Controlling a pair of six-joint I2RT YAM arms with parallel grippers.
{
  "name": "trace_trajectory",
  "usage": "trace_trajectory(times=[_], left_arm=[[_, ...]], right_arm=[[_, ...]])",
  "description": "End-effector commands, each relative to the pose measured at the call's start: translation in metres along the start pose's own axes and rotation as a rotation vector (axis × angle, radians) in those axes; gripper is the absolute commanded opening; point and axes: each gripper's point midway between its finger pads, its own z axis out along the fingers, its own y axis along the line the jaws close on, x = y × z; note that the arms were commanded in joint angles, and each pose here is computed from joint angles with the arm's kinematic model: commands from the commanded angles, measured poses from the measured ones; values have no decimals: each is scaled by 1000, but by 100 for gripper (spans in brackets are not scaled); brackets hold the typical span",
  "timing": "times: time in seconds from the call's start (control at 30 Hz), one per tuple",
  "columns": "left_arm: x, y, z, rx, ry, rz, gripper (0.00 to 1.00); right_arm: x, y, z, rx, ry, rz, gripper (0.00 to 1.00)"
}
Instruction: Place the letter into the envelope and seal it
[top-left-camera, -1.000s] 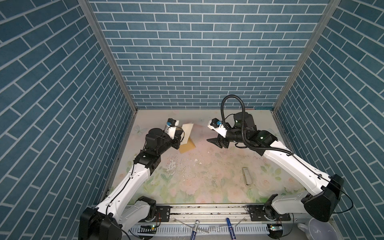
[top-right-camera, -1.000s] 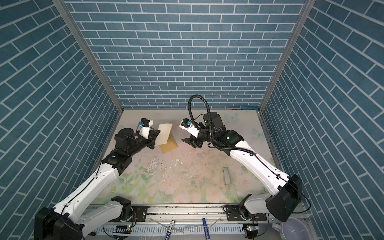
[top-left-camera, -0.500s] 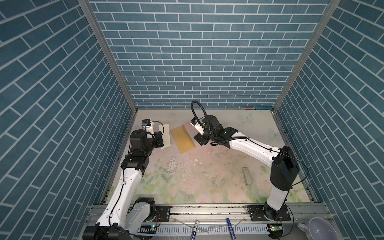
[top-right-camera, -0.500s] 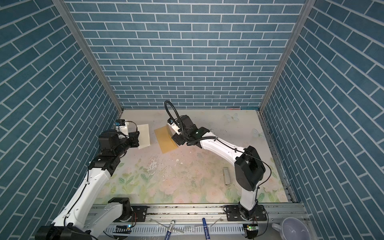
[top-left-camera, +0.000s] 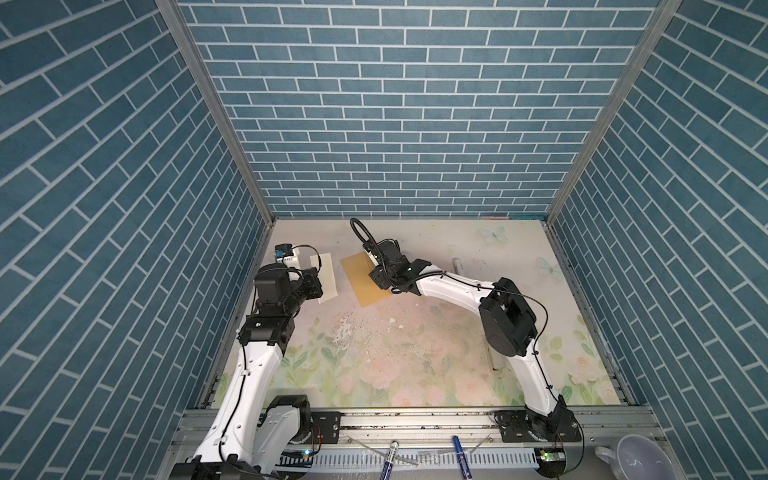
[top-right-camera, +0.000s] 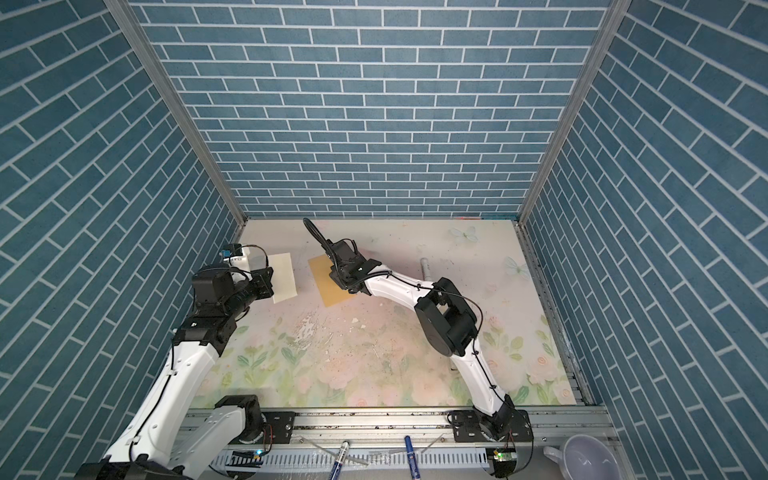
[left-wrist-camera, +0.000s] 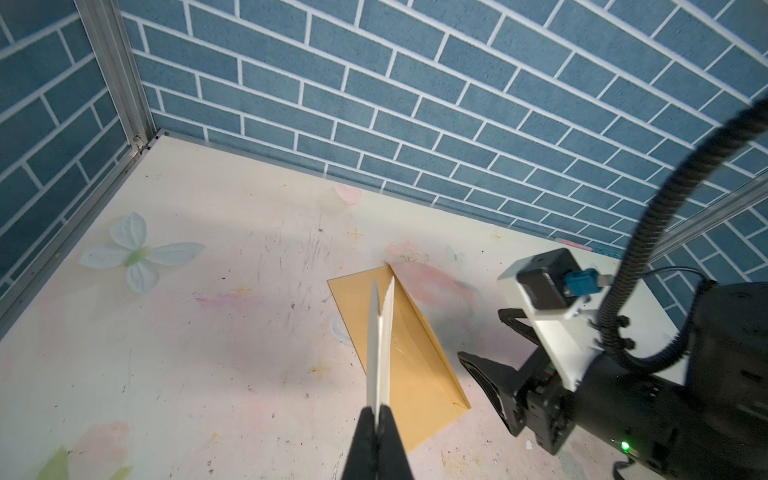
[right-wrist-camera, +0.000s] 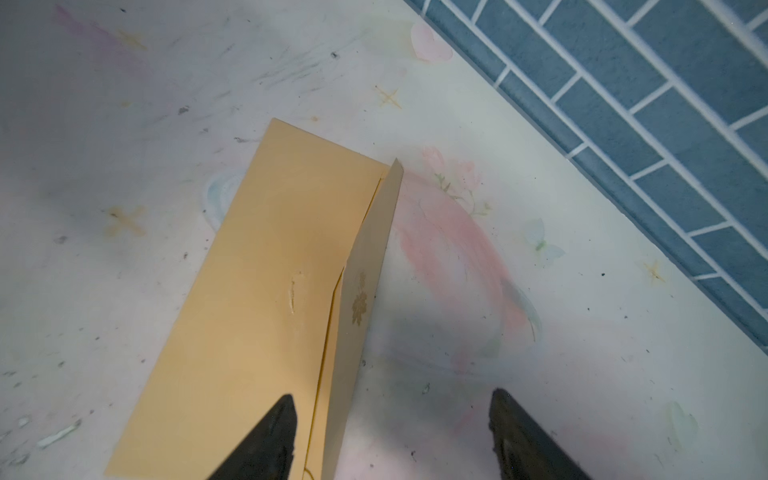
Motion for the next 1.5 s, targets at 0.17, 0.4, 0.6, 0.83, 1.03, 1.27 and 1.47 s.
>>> trace_trajectory(times=[0.17, 0.4, 0.6, 0.83, 1.03, 1.27, 1.47], left_arm=[[5, 1, 0, 11, 2, -16, 0], [4, -1, 0, 23, -5, -21, 0], [13, 1, 3, 24, 10, -34, 0], [16, -1, 6, 44, 14, -51, 0], [11, -10, 6, 97, -10, -41, 0], [3, -27, 4, 194, -40, -37, 0], [-1, -43, 5, 277, -51, -70, 0]], right_arm=[[-8, 6, 33, 51, 4, 44, 66], [-2, 8, 52, 73, 33, 54, 43], [-1, 10, 56, 68, 44, 75, 24], [-9, -2, 46, 107, 35, 97, 6], [-11, -30, 15, 142, 25, 207, 2], [0, -64, -45, 138, -20, 386, 0], [27, -74, -83, 21, -58, 614, 0]])
